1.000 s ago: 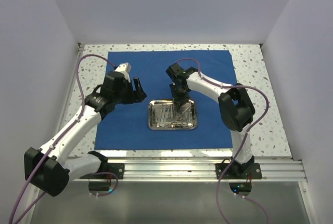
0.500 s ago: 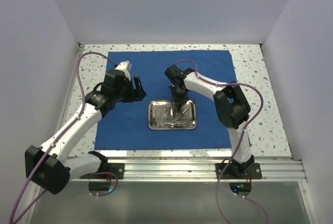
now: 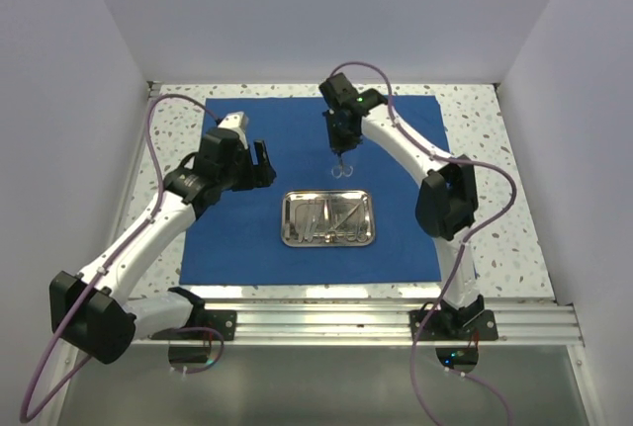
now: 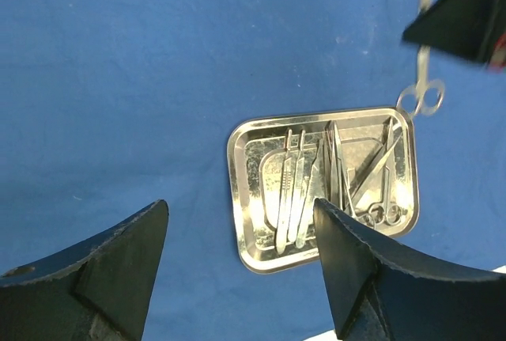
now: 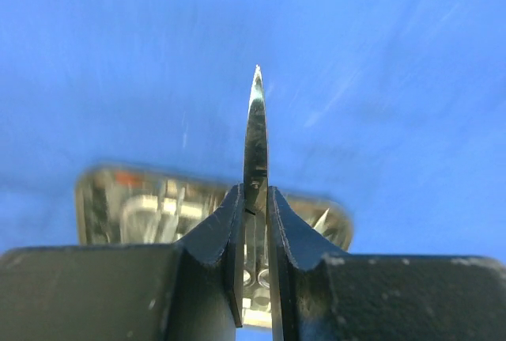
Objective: Open and lay out the surgical kit
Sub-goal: Place the medical item in the surgical kit, then pick up the medical item from the container, then place the medical item in the surgical kit, then pick up the medical item from the container, then place the medical item in the surgical kit.
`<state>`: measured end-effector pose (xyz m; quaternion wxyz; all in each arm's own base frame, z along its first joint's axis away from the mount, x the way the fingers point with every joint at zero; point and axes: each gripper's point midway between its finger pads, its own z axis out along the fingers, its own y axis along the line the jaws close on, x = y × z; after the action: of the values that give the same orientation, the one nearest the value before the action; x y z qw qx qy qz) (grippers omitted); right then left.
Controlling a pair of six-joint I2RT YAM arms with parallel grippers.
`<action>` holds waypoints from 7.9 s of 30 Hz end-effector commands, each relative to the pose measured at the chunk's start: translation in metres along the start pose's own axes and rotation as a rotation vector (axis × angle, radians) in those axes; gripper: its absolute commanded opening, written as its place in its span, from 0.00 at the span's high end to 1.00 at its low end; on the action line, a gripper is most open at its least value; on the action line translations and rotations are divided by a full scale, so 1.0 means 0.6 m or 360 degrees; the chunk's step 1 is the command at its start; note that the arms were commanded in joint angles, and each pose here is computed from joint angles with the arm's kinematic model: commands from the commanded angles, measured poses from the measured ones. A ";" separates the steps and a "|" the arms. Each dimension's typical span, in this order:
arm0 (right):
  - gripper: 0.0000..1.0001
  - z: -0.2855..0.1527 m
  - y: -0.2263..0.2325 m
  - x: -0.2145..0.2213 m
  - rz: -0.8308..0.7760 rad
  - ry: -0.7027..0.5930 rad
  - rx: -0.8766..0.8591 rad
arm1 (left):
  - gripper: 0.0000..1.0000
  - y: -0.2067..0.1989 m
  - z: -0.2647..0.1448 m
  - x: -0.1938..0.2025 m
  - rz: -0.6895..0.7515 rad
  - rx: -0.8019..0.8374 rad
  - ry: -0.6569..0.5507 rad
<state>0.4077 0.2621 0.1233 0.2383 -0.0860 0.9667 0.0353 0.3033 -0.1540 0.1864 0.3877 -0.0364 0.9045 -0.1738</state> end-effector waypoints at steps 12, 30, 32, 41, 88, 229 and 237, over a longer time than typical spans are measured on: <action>1.00 0.136 -0.169 -0.169 0.0231 -0.0186 0.0188 | 0.24 0.014 -0.038 -0.014 -0.0095 -0.0110 -0.0022; 0.02 -0.042 -0.104 -0.146 0.0284 -0.0365 -0.0019 | 0.25 0.006 -0.030 0.008 -0.0161 -0.0056 0.0026; 0.03 -0.052 -0.052 -0.099 0.0254 -0.0294 -0.0132 | 0.25 0.004 -0.026 0.014 -0.0139 -0.0033 0.0051; 0.44 -0.019 0.099 0.169 0.0109 0.0137 -0.0303 | 0.26 0.005 -0.020 0.032 -0.0058 0.0007 0.0085; 1.00 -0.063 0.059 0.113 0.0060 0.0094 -0.0044 | 0.28 0.023 -0.037 0.043 -0.0065 -0.0024 0.0031; 0.56 -0.222 -0.185 0.336 0.0311 0.0237 0.0001 | 0.33 -0.134 0.449 -0.170 0.0215 -0.0215 -0.0028; 0.57 -0.211 -0.182 0.329 0.0270 0.0245 -0.0009 | 0.35 -0.148 0.380 -0.204 0.0164 -0.0181 -0.0072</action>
<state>0.1957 0.1093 0.1408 0.1623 0.0030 0.9855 0.0492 0.5400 -0.2751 0.0699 0.3468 -0.0071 0.9358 -0.0632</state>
